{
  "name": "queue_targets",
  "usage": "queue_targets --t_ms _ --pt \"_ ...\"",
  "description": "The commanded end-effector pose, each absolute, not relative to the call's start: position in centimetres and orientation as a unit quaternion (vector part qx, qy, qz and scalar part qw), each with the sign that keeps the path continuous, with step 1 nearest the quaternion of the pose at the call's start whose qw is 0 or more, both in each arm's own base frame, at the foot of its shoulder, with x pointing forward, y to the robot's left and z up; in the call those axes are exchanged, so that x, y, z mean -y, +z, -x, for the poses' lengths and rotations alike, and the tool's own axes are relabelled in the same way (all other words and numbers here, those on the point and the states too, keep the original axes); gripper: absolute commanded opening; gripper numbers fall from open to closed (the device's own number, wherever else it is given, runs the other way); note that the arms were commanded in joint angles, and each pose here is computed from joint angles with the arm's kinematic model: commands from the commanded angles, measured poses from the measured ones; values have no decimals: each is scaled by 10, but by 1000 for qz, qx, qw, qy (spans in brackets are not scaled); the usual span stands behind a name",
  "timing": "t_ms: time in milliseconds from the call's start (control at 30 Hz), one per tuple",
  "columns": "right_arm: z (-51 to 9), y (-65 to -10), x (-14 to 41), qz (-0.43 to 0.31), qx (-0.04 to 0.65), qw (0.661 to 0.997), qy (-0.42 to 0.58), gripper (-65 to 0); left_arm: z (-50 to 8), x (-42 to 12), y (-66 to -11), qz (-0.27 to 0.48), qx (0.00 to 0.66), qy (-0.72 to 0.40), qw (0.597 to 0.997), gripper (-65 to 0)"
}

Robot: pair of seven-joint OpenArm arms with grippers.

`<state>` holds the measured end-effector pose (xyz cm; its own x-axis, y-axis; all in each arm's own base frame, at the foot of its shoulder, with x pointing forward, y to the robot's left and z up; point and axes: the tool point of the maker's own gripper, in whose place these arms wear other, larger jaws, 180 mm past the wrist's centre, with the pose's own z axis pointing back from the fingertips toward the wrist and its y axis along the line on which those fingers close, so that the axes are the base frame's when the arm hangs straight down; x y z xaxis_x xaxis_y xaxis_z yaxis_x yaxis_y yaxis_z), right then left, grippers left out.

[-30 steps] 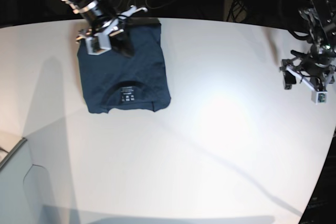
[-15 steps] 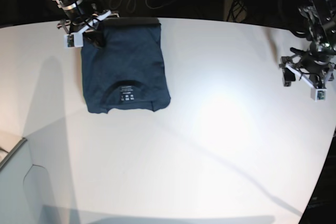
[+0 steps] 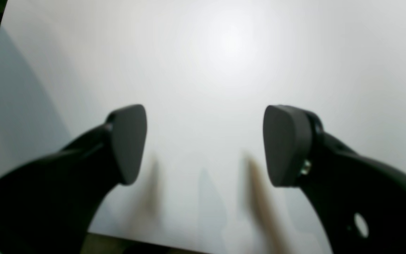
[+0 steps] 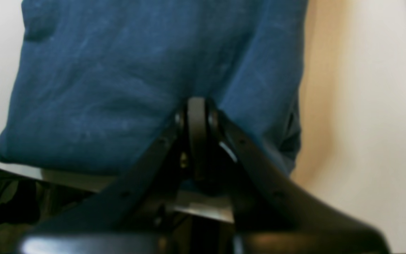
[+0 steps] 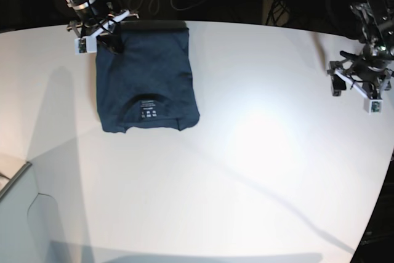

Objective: Layout the t-shirt on the table in an organized manner, then fold the t-shirt properly

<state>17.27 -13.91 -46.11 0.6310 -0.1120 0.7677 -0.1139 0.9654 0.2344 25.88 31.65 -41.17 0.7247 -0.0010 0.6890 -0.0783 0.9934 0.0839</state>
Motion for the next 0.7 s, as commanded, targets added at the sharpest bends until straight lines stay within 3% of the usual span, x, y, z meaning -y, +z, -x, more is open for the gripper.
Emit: queue_targets --t_ms 0,167,267,433,667 --pt "-172 -458 134 -138 435 890 -3 -650 -263 -323 -401 -62 386 18 920 -155" --pt "-175 -453 134 -137 443 886 -4 -650 -261 -322 -403 -61 383 18 922 -156" --pt "-181 -431 137 -137 481 866 -19 -650 -252 -322 -403 -65 378 13 923 -170" --pt "-178 -382 152 -130 553 822 -46 -650 -243 -314 -387 -77 390 -7 918 -329" --pt "-146 -377 199 -76 547 829 -87 -650 -193 -279 -379 -74 380 -23 922 -538"
